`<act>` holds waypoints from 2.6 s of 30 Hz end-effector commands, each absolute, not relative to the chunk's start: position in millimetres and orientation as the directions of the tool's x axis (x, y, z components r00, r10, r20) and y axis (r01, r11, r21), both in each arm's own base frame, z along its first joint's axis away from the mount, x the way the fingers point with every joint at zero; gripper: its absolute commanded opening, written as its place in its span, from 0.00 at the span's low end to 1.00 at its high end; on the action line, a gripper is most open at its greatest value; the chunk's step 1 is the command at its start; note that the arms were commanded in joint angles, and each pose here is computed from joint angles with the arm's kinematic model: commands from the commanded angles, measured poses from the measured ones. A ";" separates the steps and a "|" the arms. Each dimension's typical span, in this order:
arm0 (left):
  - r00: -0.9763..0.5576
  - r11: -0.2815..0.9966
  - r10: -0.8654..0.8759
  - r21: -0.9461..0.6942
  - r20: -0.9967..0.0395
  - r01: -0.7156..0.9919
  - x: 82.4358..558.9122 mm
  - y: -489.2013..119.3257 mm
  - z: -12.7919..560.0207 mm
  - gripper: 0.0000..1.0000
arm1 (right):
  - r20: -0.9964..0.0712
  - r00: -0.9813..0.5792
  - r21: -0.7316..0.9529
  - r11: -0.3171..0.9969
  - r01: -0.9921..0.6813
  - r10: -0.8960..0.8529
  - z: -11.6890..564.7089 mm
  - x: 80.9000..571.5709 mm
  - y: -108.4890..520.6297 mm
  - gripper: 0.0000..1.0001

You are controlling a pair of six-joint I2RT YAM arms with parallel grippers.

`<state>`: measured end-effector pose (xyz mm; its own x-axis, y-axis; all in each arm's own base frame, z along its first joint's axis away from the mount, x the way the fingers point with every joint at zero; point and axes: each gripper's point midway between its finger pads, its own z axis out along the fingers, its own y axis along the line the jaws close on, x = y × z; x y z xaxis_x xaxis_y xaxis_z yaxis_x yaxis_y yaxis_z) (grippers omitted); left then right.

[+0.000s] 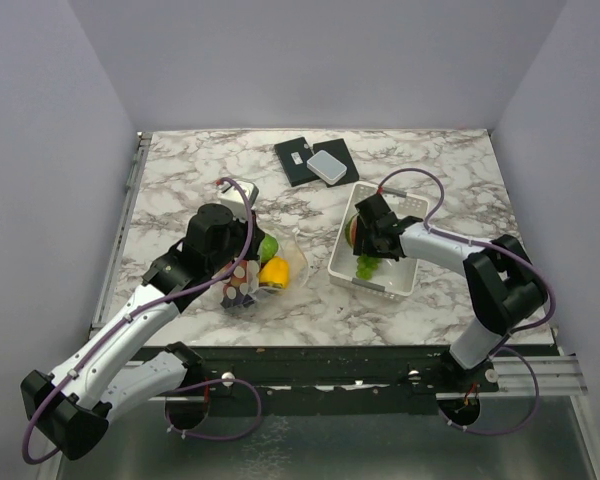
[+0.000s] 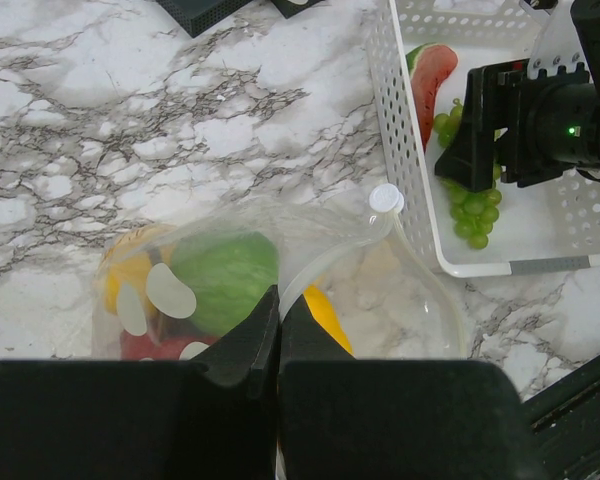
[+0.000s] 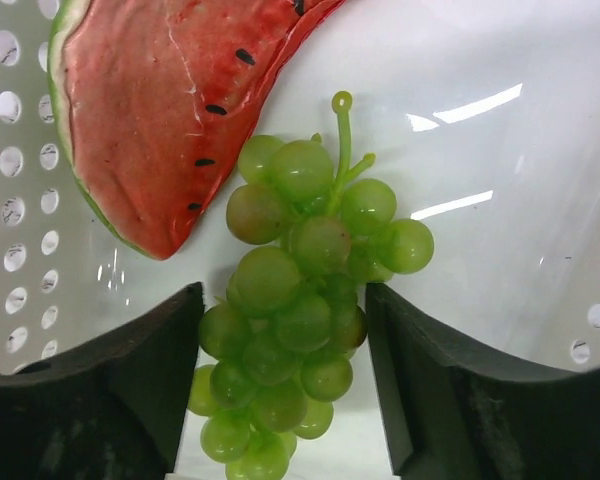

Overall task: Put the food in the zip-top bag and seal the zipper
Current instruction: Pick up the fake fruit from the bin, then place the fake fruit in the zipper food storage bag.

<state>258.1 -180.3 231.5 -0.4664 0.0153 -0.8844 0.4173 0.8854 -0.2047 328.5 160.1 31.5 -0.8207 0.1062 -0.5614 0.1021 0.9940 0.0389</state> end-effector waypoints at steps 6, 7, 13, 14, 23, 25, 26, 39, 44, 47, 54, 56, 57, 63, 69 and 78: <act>-0.448 0.884 0.014 -0.198 -0.894 0.423 262.6 -182.6 233.2 0.00 | -0.580 -0.806 0.021 0.992 0.125 0.114 28.3 333.9 151.6 0.51; -0.449 0.884 0.014 -0.198 -0.893 0.422 262.6 -182.4 233.0 0.00 | -0.582 -0.805 0.022 0.992 0.122 0.112 29.6 333.8 151.6 0.47; -0.451 0.883 0.015 -0.200 -0.893 0.424 262.5 -182.9 232.7 0.00 | -0.601 -0.791 0.055 0.994 0.096 0.110 44.2 331.9 154.6 0.11; -0.450 0.883 0.015 -0.199 -0.893 0.425 262.4 -183.1 232.6 0.00 | -0.609 -0.786 0.064 0.994 0.091 0.111 48.7 331.9 155.2 0.06; -0.452 0.882 0.011 -0.205 -0.892 0.424 262.2 -183.7 232.9 0.00 | -0.696 -0.708 0.153 0.988 0.014 0.117 106.1 333.4 163.0 0.01; -0.454 0.885 0.008 -0.205 -0.891 0.418 262.9 -183.0 232.6 0.00 | -0.717 -0.687 0.176 0.984 -0.016 0.118 123.7 333.4 166.2 0.01; -0.454 0.885 0.006 -0.207 -0.891 0.417 263.3 -183.1 232.8 0.00 | -0.724 -0.679 0.188 0.982 -0.031 0.117 130.9 332.4 167.8 0.01; -0.463 0.885 -0.005 -0.219 -0.886 0.410 263.7 -184.4 231.9 0.00 | -0.834 -0.541 0.404 0.788 -0.465 0.108 246.1 291.8 224.7 0.01; -0.461 0.888 -0.004 -0.216 -0.887 0.407 264.3 -183.5 231.9 0.00 | -0.840 -0.540 0.431 0.672 -0.603 0.055 269.7 265.9 250.1 0.01; -0.460 0.889 -0.004 -0.214 -0.888 0.406 264.4 -183.0 232.2 0.00 | -0.840 -0.543 0.440 0.614 -0.656 0.022 277.8 251.2 262.1 0.01; -0.461 0.888 -0.002 -0.213 -0.888 0.408 263.7 -183.0 231.7 0.00 | -0.826 -0.554 0.428 0.528 -0.734 -0.101 280.8 222.4 290.3 0.01; -0.459 0.887 -0.002 -0.214 -0.888 0.410 263.5 -183.2 232.3 0.00 | -0.817 -0.559 0.429 0.500 -0.752 -0.141 278.8 213.7 300.4 0.01; -0.458 0.886 -0.003 -0.214 -0.889 0.411 263.3 -183.2 232.7 0.00 | -0.809 -0.565 0.433 0.487 -0.759 -0.162 277.1 210.0 305.7 0.01; -0.455 0.884 -0.001 -0.213 -0.890 0.416 262.6 -183.5 233.7 0.00 | -0.768 -0.588 0.435 0.466 -0.771 -0.256 264.3 197.3 324.4 0.01; -0.452 0.880 -0.003 -0.217 -0.892 0.422 261.7 -184.2 235.3 0.00 | -0.740 -0.609 0.468 0.433 -0.771 -0.285 259.4 193.0 337.3 0.01; -0.450 0.875 -0.005 -0.221 -0.893 0.430 260.4 -185.2 237.3 0.00 | -0.662 -0.656 0.505 0.431 -0.747 -0.362 244.1 195.9 357.7 0.01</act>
